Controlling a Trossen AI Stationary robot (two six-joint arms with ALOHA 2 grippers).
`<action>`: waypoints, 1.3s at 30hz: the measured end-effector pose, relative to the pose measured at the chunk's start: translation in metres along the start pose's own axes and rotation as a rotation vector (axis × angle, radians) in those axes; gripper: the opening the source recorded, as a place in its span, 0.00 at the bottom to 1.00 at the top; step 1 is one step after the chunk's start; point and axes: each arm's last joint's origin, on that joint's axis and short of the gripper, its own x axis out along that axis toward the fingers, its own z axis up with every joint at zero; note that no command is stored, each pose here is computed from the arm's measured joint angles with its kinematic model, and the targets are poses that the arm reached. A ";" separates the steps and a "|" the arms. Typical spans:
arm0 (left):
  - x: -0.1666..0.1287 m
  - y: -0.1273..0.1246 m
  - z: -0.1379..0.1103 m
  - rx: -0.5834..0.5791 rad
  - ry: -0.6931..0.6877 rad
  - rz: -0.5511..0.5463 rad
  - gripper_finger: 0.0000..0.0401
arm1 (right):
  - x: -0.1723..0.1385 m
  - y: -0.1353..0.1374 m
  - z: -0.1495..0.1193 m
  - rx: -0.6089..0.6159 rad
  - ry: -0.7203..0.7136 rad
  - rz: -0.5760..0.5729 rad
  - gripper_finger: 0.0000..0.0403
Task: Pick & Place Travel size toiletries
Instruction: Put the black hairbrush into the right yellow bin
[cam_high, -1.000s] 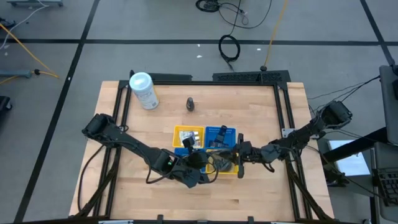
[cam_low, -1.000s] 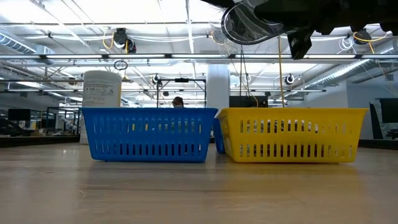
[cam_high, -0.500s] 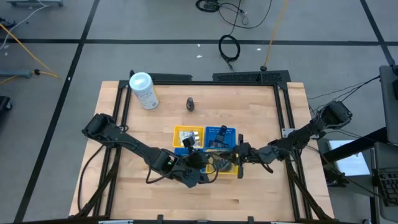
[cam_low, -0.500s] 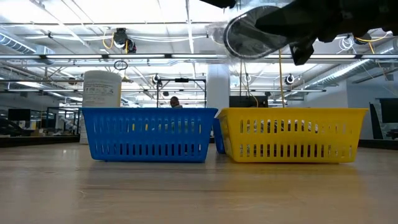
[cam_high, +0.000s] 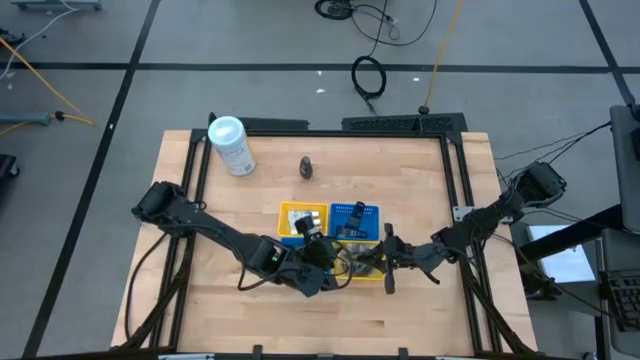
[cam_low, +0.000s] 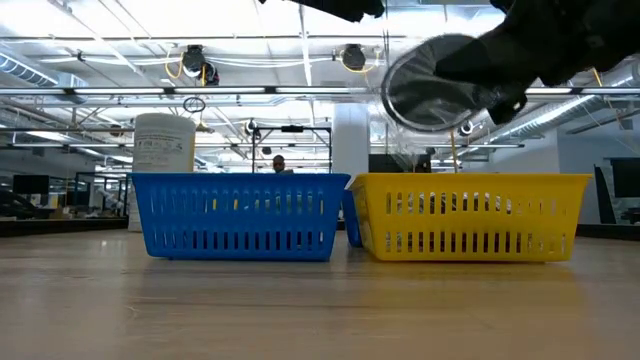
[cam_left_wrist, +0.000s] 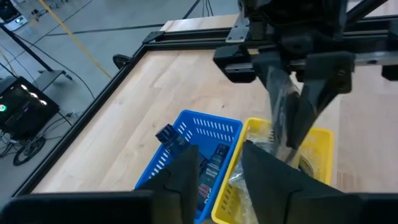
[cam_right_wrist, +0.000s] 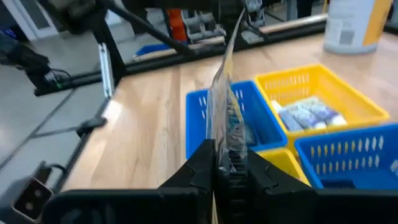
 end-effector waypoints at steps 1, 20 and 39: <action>0.001 0.001 0.000 -0.003 0.001 0.002 0.32 | -0.001 0.000 -0.002 0.001 0.008 -0.012 0.06; 0.003 0.002 0.000 -0.041 0.010 -0.019 0.48 | 0.004 -0.006 -0.033 0.102 -0.019 -0.025 0.06; 0.003 0.002 0.000 -0.047 0.012 -0.021 0.48 | 0.016 -0.006 -0.052 0.154 -0.029 -0.011 0.13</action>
